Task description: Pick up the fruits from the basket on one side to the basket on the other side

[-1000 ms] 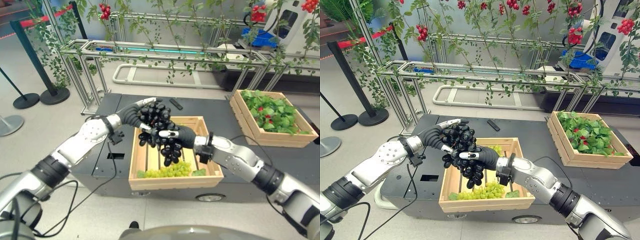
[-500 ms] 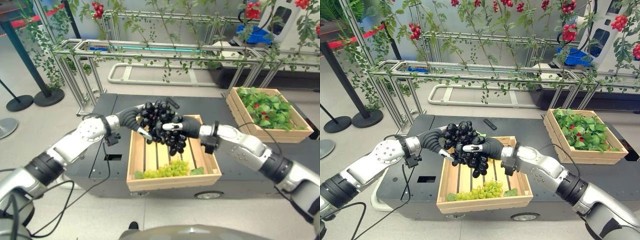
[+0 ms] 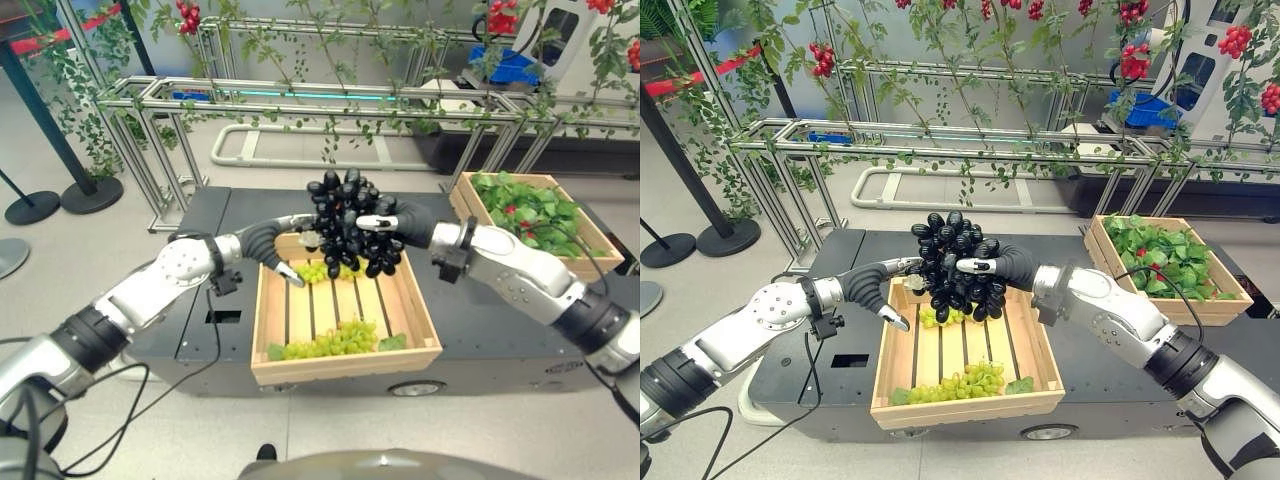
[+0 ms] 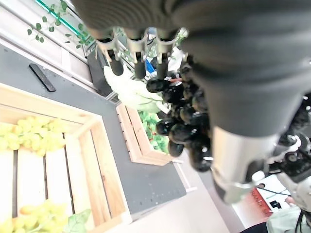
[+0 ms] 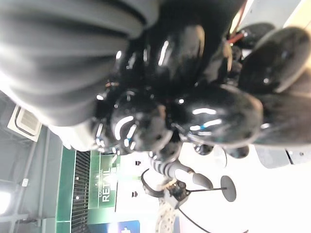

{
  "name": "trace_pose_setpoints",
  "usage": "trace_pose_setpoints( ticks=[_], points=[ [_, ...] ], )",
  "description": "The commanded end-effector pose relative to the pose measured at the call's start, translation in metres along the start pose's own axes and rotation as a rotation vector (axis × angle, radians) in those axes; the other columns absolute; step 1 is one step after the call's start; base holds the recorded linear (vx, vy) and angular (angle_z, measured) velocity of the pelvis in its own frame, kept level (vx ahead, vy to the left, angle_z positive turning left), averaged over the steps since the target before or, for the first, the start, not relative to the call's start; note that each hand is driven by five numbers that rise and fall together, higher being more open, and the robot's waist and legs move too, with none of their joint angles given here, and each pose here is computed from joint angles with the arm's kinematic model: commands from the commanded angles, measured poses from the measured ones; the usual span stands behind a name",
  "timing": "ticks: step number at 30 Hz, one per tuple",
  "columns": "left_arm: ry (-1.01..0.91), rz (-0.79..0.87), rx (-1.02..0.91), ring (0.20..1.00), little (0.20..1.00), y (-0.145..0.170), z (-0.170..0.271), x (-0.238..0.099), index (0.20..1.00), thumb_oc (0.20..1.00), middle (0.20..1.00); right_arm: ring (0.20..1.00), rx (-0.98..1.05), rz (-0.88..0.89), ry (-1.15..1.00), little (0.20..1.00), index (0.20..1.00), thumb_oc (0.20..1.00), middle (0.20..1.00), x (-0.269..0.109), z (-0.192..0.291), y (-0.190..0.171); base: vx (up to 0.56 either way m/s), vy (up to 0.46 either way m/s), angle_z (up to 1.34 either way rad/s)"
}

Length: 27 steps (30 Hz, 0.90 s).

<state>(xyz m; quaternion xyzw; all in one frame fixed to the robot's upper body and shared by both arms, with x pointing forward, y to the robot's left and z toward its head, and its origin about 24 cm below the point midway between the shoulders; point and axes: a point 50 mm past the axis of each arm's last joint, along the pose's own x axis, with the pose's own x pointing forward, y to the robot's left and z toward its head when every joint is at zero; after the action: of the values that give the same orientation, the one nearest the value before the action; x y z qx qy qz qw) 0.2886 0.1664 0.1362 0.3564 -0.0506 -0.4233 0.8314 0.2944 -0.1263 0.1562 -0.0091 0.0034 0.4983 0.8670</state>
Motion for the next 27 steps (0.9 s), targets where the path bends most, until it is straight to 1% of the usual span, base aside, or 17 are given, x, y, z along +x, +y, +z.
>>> trace_pose_setpoints(
  ticks=[1,4,7,22,27],
  points=[
    [-0.061,0.033,0.015,1.000,1.000,0.008,0.010,0.002,1.000,1.000,1.000,0.200,-0.081,0.057,-0.339,0.200,0.200,0.200,0.200,0.014,0.070,0.006,0.00,0.000,0.00],
    [-0.071,0.047,0.010,1.000,1.000,0.007,0.010,0.004,1.000,1.000,1.000,0.200,-0.048,0.077,-0.336,0.200,0.200,0.200,0.200,0.020,0.064,0.011,0.00,0.000,0.00],
    [-0.088,0.072,0.008,1.000,1.000,0.007,0.011,0.007,1.000,1.000,1.000,0.200,-0.020,0.133,-0.303,0.200,0.200,0.200,0.200,0.028,0.055,0.021,0.00,0.000,0.03],
    [-0.106,0.144,0.078,1.000,1.000,0.006,0.012,0.009,1.000,1.000,1.000,0.200,0.042,0.284,-0.308,0.200,0.200,0.200,0.200,0.036,0.045,0.052,0.00,0.002,0.04],
    [-0.125,0.156,0.038,1.000,1.000,0.002,0.013,0.012,1.000,1.000,1.000,0.200,0.064,0.306,-0.316,0.200,0.200,0.200,0.200,0.041,0.043,0.058,0.00,0.000,0.00]
  ],
)
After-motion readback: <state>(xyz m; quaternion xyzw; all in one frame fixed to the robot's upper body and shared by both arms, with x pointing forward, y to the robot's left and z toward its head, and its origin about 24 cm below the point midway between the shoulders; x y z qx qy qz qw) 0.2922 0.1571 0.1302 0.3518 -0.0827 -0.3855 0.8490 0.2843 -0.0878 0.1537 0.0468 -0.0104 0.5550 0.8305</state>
